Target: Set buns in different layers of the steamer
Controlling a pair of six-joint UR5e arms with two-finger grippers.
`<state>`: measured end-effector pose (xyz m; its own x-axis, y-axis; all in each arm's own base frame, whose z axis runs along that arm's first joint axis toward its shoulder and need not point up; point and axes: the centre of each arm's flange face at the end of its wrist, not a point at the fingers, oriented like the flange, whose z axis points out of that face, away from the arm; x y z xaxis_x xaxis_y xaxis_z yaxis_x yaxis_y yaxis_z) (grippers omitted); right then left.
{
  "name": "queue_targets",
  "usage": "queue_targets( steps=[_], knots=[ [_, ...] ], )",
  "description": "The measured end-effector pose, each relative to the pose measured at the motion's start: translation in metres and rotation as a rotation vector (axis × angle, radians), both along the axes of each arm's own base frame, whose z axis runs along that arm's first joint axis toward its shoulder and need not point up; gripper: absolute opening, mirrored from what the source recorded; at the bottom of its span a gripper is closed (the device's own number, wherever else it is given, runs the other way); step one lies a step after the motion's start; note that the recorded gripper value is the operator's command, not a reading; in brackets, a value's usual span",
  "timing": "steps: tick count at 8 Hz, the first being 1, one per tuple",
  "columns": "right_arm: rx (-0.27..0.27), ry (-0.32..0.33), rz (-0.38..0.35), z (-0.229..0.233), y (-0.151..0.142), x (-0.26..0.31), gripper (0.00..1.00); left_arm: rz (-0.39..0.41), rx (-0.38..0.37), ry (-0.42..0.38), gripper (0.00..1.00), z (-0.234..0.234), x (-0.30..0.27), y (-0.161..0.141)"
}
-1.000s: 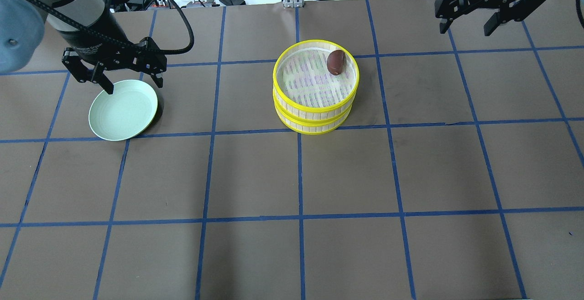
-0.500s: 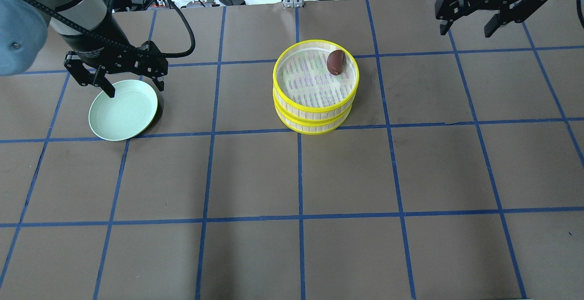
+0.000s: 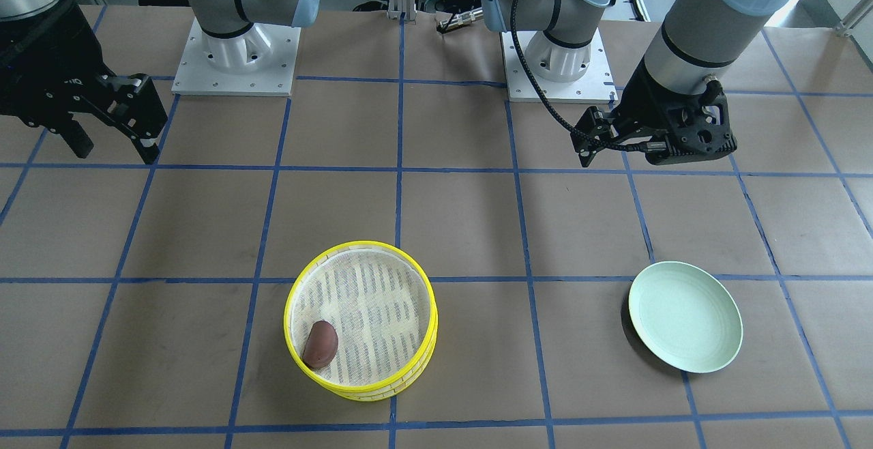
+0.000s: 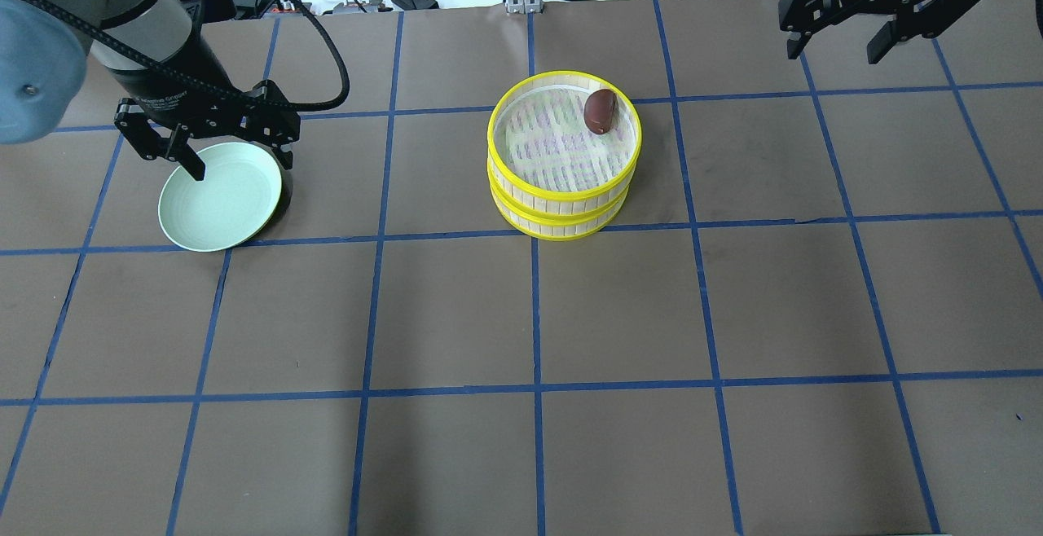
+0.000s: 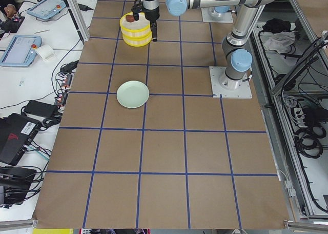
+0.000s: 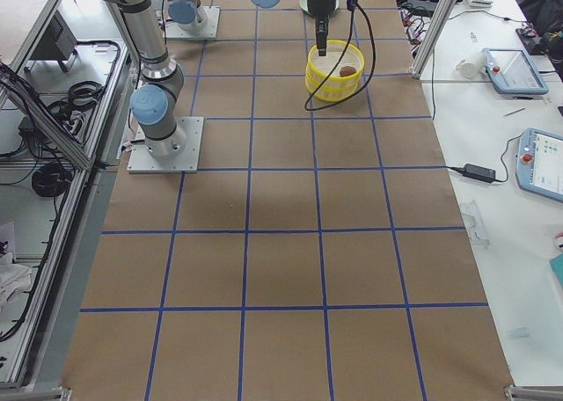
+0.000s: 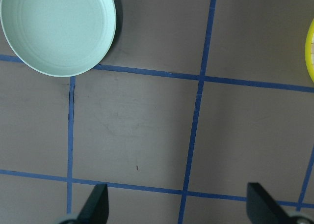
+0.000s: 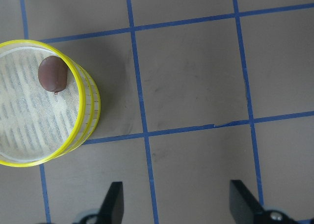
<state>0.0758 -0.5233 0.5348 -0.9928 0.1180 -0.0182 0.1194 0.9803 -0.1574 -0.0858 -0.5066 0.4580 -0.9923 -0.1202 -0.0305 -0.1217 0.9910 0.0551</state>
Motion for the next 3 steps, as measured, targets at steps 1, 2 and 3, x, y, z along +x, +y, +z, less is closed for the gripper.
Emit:
queue_targets(
  steps=[1,2,3],
  knots=[
    [-0.001,-0.013,0.000,-0.0008,-0.0008,0.0012,0.79,0.000,-0.001,-0.001,1.00,0.0007,0.0000,0.0007],
    [-0.002,-0.021,0.000,-0.0018,-0.0018,0.0019,0.79,0.000,-0.002,-0.001,1.00,0.0011,0.0000,0.0010],
    [0.000,-0.022,0.001,-0.0032,-0.0027,0.0018,0.80,-0.001,-0.003,-0.001,1.00,0.0017,0.0003,0.0013]
  ],
)
